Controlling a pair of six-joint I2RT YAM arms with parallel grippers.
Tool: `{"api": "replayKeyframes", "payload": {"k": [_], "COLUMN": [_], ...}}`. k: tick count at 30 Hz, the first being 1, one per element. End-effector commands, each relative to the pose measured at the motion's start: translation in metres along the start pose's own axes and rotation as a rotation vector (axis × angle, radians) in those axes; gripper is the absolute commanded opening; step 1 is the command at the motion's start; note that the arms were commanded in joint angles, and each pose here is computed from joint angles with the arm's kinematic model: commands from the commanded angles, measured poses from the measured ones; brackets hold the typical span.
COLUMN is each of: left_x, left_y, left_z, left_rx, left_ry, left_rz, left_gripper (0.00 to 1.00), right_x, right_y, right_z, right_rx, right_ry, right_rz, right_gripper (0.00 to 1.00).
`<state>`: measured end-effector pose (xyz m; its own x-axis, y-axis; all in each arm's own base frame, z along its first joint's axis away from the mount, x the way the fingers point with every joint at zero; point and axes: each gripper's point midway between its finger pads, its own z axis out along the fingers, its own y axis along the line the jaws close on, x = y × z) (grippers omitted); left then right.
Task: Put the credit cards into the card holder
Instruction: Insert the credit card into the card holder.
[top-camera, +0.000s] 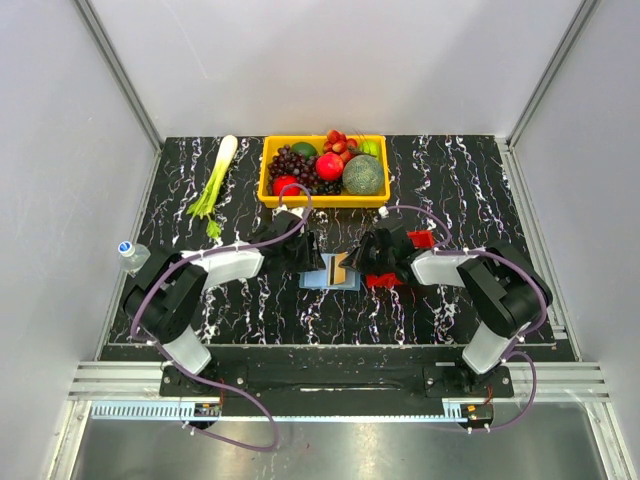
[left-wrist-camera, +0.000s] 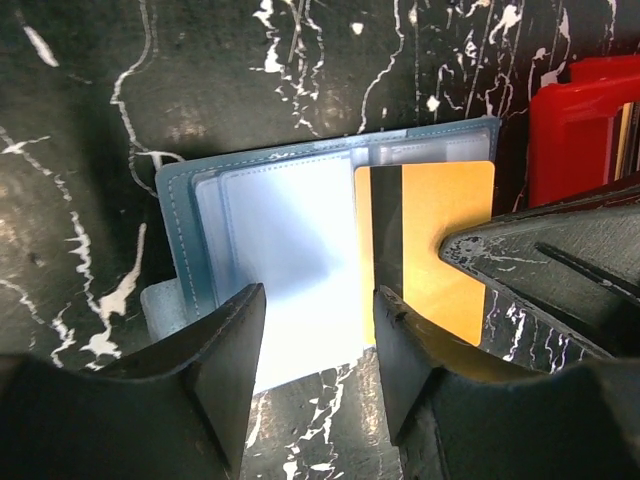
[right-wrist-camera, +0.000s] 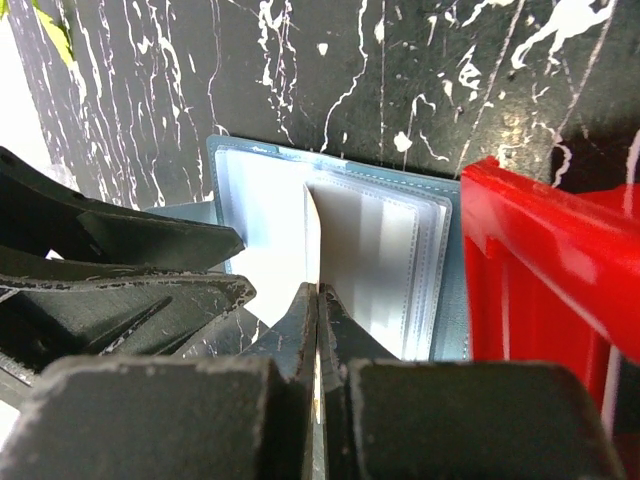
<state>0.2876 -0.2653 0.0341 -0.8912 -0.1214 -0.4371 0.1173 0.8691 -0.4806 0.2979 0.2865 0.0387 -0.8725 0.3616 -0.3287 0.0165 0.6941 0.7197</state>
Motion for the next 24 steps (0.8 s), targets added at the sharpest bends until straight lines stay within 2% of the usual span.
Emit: {"api": "replayKeyframes", "payload": {"k": [1,13,17,24], "left_x": [0.003,-0.011,-0.007,0.006], "left_y": [0.031,0.031,0.035,0.032], "left_z": [-0.009,-0.024,-0.017,-0.008], "left_rx": [-0.105,-0.119,-0.145,-0.096], "left_ry": [-0.026,-0.093,-0.041,0.001], "left_rz": [0.000,0.023,0.025,-0.006], "left_gripper": [0.52,0.54,0.54,0.54], "right_x": [0.004,-0.013,-0.009,-0.002], "right_y": [0.005,0.037,0.037,0.029], "right_z": [0.003,-0.011,-0.007,0.006], "right_rx": [-0.037,-0.117,-0.128,-0.121], "right_ry": [0.008,-0.042,-0.018,0.024], "right_rz": [-0.002,-0.052,-0.043,-0.032], "right_gripper": [0.00,0.00,0.00,0.00]}}
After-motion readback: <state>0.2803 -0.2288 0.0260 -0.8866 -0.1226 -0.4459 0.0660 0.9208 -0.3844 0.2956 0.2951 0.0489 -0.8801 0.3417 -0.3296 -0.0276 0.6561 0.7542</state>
